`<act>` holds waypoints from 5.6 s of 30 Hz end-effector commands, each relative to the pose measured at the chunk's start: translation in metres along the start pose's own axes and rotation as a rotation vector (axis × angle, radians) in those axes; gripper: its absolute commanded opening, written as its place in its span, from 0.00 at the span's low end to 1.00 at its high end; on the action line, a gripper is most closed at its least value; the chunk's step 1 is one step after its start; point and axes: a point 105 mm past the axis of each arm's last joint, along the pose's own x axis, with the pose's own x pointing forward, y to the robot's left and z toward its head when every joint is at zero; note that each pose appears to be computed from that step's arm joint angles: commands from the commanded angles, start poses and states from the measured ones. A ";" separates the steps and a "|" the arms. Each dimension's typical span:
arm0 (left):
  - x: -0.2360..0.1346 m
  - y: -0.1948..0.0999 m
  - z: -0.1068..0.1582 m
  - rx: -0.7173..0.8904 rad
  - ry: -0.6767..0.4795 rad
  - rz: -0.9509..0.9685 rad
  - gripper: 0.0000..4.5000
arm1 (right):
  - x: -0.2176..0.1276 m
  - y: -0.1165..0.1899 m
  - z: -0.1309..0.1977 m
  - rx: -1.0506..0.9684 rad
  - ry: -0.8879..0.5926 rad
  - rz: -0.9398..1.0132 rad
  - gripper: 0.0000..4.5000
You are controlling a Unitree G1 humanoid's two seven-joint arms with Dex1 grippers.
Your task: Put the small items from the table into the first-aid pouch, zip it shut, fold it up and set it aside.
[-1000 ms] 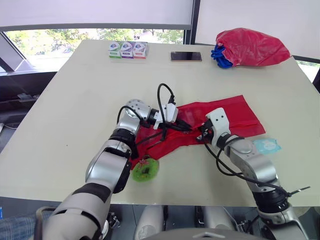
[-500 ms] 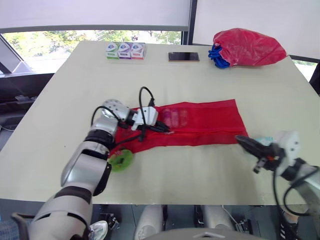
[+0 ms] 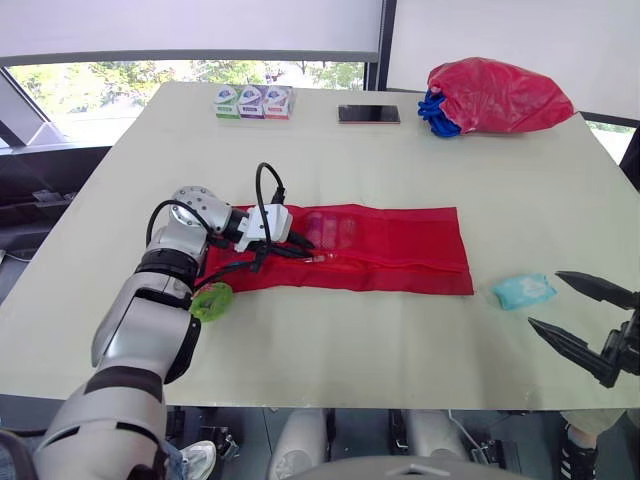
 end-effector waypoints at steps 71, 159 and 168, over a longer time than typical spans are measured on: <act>0.172 0.020 0.109 0.044 -0.274 0.181 0.04 | 0.010 -0.078 -0.049 -0.263 0.302 0.056 1.00; 0.202 -0.004 0.143 -0.007 -0.388 0.081 0.00 | 0.074 -0.005 -0.055 0.331 0.515 -0.424 0.53; 0.206 -0.010 0.146 0.001 -0.402 0.056 0.00 | 0.103 -0.012 -0.054 0.291 0.442 -0.434 0.01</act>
